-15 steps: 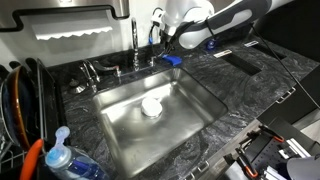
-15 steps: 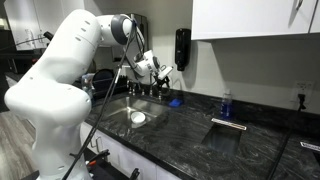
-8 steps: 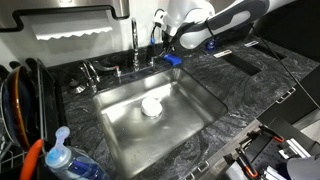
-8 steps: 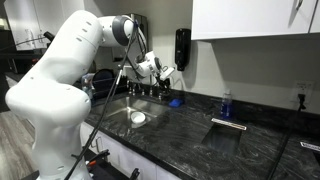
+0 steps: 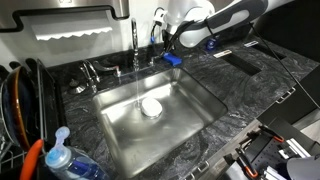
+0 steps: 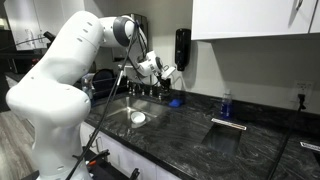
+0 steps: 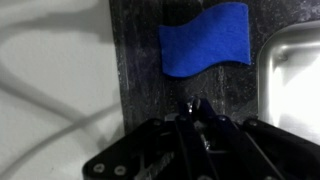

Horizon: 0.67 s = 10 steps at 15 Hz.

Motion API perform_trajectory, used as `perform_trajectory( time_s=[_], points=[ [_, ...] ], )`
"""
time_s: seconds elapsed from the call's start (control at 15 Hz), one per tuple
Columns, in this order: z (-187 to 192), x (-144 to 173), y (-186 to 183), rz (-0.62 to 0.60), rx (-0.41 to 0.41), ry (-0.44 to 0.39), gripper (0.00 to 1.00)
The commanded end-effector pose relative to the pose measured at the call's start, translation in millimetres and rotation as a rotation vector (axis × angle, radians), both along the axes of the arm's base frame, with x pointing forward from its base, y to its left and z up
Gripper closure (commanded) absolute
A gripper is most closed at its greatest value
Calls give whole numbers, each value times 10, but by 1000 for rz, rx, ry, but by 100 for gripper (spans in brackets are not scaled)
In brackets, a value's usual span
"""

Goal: Put the bowl in the sink over the drain, open and close the faucet, then move the bowl further to the left

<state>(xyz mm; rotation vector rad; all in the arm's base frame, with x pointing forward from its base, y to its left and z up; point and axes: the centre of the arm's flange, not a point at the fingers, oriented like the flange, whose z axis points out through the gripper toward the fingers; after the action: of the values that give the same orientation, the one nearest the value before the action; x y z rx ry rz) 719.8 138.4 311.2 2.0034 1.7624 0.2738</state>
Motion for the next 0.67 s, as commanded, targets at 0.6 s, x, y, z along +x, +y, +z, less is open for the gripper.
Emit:
perform_trajectory(
  time_s=[0.6],
  points=[
    [73,-140,25,-3,16,22,96]
  ],
)
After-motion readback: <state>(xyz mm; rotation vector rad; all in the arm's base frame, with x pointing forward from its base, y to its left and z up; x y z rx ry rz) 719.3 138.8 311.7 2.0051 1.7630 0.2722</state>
